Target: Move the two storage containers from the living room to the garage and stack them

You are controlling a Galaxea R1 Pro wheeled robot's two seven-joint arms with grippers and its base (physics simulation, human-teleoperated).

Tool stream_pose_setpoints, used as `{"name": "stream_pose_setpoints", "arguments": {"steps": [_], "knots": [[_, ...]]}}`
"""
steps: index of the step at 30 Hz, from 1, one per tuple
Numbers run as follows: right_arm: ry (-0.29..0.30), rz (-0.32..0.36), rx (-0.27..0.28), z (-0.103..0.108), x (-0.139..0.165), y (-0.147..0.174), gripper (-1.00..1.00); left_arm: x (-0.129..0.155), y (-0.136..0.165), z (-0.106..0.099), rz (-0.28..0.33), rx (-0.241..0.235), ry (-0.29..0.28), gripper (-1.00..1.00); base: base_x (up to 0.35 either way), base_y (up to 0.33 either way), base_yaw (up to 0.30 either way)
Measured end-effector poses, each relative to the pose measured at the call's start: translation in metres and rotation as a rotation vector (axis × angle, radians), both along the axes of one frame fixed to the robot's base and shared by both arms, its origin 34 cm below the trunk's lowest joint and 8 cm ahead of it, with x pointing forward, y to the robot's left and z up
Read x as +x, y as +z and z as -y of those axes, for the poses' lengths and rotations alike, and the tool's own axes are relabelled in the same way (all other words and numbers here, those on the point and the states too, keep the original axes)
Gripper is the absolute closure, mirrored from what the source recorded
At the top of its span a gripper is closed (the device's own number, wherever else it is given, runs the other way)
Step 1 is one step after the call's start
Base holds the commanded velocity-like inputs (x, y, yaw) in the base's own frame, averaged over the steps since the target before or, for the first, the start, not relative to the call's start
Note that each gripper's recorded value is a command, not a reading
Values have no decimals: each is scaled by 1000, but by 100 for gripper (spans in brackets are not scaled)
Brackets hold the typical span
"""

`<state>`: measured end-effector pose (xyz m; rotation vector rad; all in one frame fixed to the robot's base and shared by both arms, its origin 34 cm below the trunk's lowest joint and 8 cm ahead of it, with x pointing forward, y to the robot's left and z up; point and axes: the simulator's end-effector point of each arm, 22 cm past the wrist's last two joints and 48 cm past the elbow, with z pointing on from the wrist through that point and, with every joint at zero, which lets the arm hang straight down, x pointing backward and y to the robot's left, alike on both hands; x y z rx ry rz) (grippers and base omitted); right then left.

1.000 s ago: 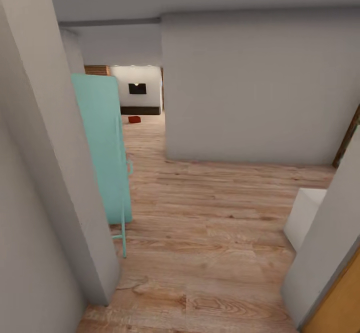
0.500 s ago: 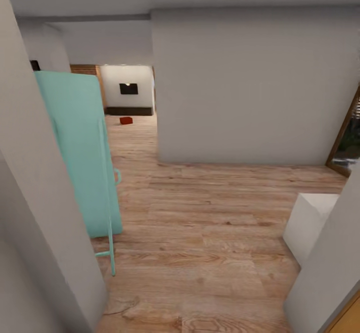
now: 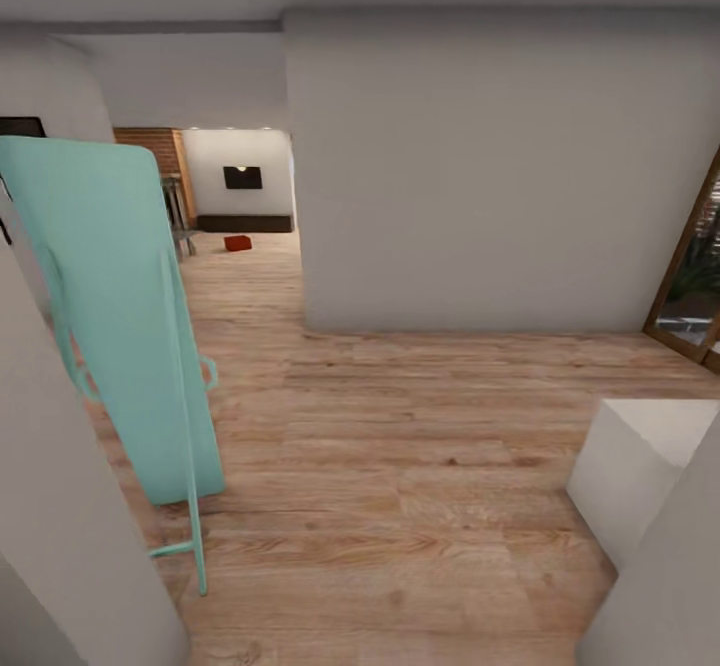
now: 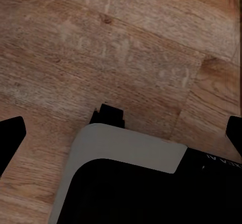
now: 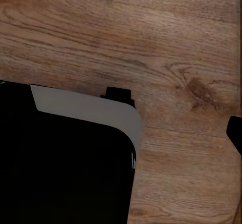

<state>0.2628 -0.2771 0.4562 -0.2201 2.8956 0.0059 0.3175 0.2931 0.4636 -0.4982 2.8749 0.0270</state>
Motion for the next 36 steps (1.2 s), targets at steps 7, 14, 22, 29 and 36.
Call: {"name": "stream_pose_setpoints", "arguments": {"steps": [7,14,22,29,36], "knots": [[3,0,-2,1,0,0,-100,0,0,0,1,0,0,-100,322,0,0],[3,0,-3,2,0,0,-100,0,0,0,1,0,0,-100,322,0,0],[3,0,-3,2,0,0,-100,0,0,0,0,0,0,-100,323,0,0],[1,-1,0,0,0,0,-100,0,0,0,0,0,0,-100,323,0,0],[5,-3,1,-2,-1,0,-100,0,0,0,0,0,0,-100,322,0,0]]}}
